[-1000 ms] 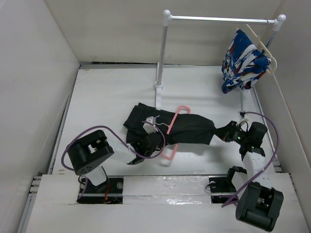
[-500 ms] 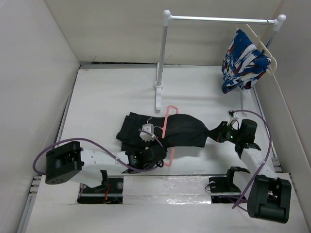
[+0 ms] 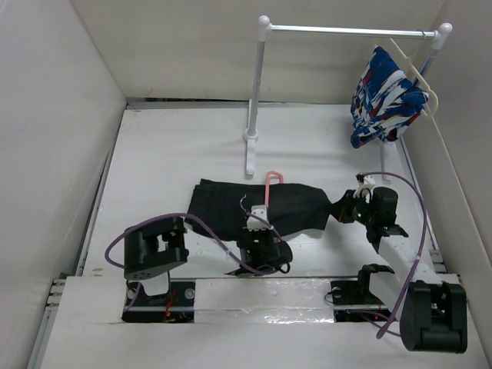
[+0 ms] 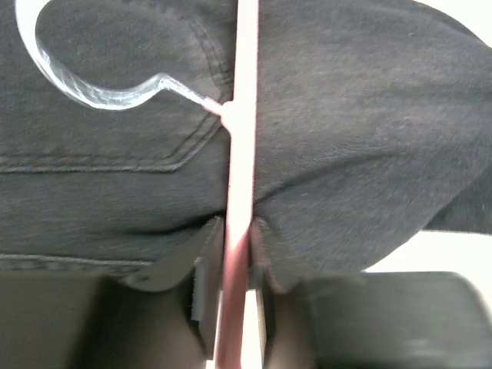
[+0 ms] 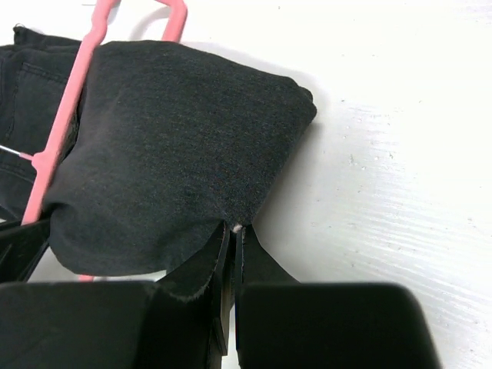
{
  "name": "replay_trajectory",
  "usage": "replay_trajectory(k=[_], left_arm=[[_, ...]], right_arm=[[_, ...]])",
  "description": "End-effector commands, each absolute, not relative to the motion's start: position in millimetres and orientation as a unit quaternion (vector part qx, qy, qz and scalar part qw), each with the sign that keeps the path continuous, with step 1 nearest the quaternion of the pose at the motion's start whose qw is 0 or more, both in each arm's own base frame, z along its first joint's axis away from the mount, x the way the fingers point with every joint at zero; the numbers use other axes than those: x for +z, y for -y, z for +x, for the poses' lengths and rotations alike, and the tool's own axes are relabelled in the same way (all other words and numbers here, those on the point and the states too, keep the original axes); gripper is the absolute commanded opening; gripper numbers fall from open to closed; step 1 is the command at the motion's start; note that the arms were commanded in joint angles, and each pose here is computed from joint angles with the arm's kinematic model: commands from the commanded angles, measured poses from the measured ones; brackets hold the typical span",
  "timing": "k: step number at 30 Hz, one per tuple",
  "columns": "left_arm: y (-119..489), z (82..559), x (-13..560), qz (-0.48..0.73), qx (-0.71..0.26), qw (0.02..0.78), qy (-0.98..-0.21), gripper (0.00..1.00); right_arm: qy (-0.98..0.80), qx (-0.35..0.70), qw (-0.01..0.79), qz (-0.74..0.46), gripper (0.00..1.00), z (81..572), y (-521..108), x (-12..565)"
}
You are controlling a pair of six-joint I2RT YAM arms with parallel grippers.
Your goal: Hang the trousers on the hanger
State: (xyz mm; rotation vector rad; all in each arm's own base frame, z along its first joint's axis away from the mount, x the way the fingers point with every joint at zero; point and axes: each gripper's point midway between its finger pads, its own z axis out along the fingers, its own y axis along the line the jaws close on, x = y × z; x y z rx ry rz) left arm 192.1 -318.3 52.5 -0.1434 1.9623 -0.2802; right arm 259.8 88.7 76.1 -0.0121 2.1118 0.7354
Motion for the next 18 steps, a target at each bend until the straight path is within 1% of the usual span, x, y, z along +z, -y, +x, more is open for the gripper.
replay_trajectory(k=[1, 3, 4, 6, 7, 8, 11, 13, 15, 18], left_arm=[[306, 191, 68, -0.053, -0.14, 0.54, -0.828, 0.2], [301, 192, 68, -0.059, -0.18, 0.53, -0.826, 0.31], [299, 195, 76, -0.065, -0.201, 0.521, -0.827, 0.39], [294, 194, 79, -0.063, -0.209, 0.518, -0.827, 0.45], [295, 192, 86, -0.059, -0.221, 0.514, -0.826, 0.52], [295, 190, 87, -0.055, -0.226, 0.511, -0.828, 0.54], [294, 192, 92, -0.065, -0.259, 0.493, -0.828, 0.54], [295, 192, 94, -0.066, -0.288, 0.473, -0.83, 0.52], [289, 199, 93, -0.078, -0.303, 0.47, -0.826, 0.51], [293, 201, 91, -0.07, -0.327, 0.45, -0.828, 0.44]], right_arm=[[-0.832, 0.261, 0.489, -0.019, 0.0, 283, -78, 98], [-0.832, 0.264, 0.487, -0.022, 0.0, 283, -79, 97], [-0.832, 0.265, 0.487, -0.023, 0.0, 283, -80, 97], [-0.832, 0.265, 0.487, -0.023, 0.0, 283, -80, 96], [-0.832, 0.266, 0.486, -0.023, 0.0, 283, -80, 96], [-0.832, 0.265, 0.487, -0.024, 0.0, 283, -80, 97], [-0.83, 0.267, 0.489, -0.025, 0.0, 282, -81, 99], [-0.83, 0.269, 0.488, -0.027, 0.0, 282, -82, 101], [-0.83, 0.269, 0.488, -0.028, 0.0, 282, -82, 100], [-0.829, 0.271, 0.489, -0.03, 0.0, 282, -82, 101]])
